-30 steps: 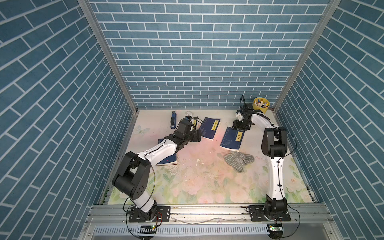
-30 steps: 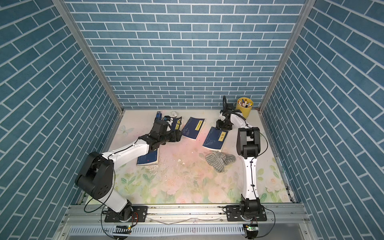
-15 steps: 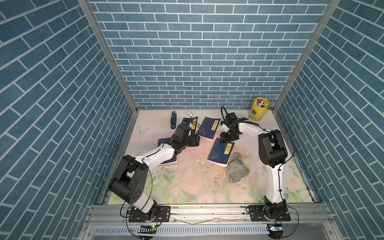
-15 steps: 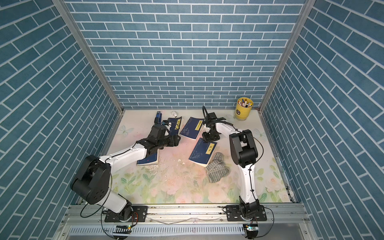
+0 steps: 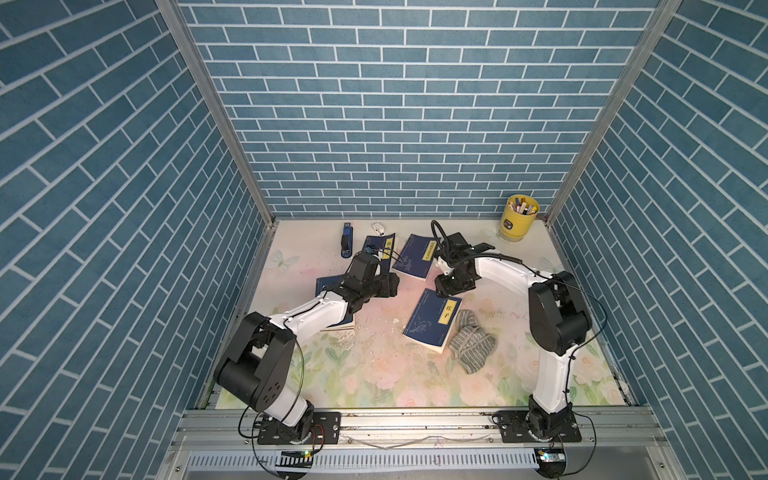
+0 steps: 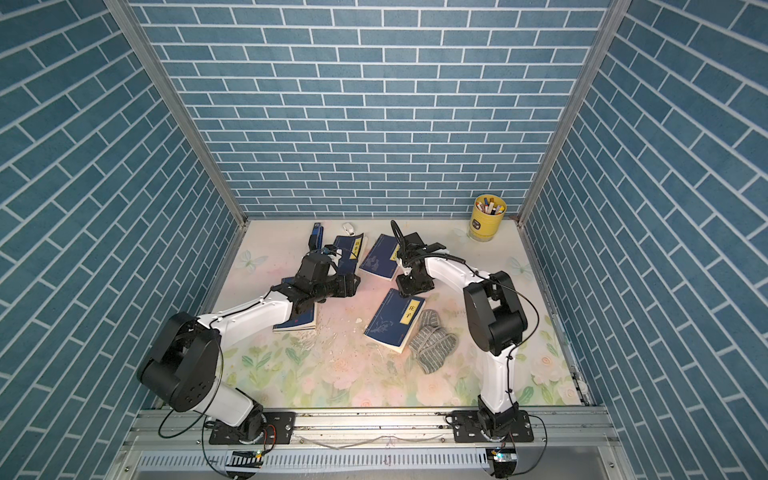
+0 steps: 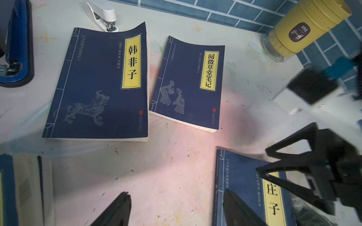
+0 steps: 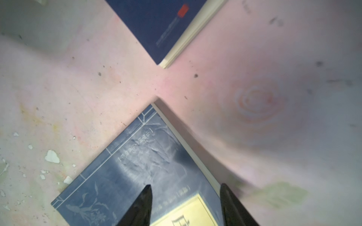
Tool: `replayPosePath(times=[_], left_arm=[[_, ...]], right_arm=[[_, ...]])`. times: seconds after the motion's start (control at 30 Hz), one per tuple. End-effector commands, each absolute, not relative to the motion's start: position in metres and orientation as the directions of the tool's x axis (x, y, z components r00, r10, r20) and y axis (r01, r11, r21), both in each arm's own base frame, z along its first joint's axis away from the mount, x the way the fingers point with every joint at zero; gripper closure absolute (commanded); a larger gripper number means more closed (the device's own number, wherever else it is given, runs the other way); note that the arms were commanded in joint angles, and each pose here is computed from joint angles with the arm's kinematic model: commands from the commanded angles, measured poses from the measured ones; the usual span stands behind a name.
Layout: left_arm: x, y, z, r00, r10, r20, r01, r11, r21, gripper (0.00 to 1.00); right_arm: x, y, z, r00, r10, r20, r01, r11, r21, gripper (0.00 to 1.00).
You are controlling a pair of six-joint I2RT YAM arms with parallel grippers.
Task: Wipe the cover of the book
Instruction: Move the book to the center of the board, then pick up the cleaning item at the center of the board.
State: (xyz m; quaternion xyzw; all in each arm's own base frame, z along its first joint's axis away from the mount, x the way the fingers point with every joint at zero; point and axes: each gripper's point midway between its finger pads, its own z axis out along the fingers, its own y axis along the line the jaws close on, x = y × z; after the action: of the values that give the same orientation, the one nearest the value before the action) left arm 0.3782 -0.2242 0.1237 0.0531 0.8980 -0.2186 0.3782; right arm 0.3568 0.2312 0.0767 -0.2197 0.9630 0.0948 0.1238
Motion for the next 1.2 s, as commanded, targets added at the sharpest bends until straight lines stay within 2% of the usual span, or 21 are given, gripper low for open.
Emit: replayPosePath(times=[0.0, 0.2, 0.4, 0.57, 0.67, 0.87, 0.93, 1.03, 1.17], left_arm=[[0.377, -0.228, 0.119, -0.709, -0.063, -0.703, 0.282, 0.888, -0.364, 0.21], [0.369, -0.239, 0.106, -0.740, -0.052, -0.671, 0.309, 0.860, -0.407, 0.21], [0.343, -0.256, 0.081, -0.782, -0.022, -0.623, 0.336, 0.827, -0.451, 0.21], [0.323, -0.270, 0.073, -0.785, 0.009, -0.619, 0.362, 0.818, -0.447, 0.22], [0.319, -0.277, 0.074, -0.782, 0.011, -0.624, 0.377, 0.805, -0.458, 0.22], [0.313, -0.285, 0.075, -0.779, 0.031, -0.626, 0.397, 0.796, -0.456, 0.22], [0.312, -0.284, 0.076, -0.778, 0.031, -0.628, 0.398, 0.798, -0.453, 0.22], [0.310, -0.283, 0.076, -0.776, 0.031, -0.630, 0.398, 0.799, -0.452, 0.22], [0.309, -0.281, 0.075, -0.778, 0.033, -0.627, 0.396, 0.800, -0.450, 0.22]], right_arm=[[0.350, 0.198, 0.118, -0.898, -0.286, -0.335, -0.315, 0.948, 0.036, 0.43], [0.299, 0.164, 0.132, -0.938, -0.171, -0.301, -0.191, 0.981, 0.037, 0.42], [0.247, 0.157, 0.115, -0.965, -0.094, -0.245, -0.127, 0.984, 0.123, 0.44], [0.218, 0.145, 0.108, -0.971, 0.017, -0.239, -0.020, 0.988, 0.152, 0.41], [0.213, 0.140, 0.100, -0.966, 0.068, -0.251, 0.031, 0.988, 0.149, 0.39], [0.214, 0.145, 0.084, -0.964, 0.056, -0.261, 0.024, 0.992, 0.126, 0.34], [0.213, 0.144, 0.078, -0.966, 0.059, -0.250, 0.033, 0.993, 0.110, 0.29], [0.217, 0.146, 0.070, -0.961, 0.083, -0.264, 0.053, 0.992, 0.117, 0.17], [0.222, 0.147, 0.056, -0.961, 0.088, -0.262, 0.063, 0.993, 0.101, 0.11]])
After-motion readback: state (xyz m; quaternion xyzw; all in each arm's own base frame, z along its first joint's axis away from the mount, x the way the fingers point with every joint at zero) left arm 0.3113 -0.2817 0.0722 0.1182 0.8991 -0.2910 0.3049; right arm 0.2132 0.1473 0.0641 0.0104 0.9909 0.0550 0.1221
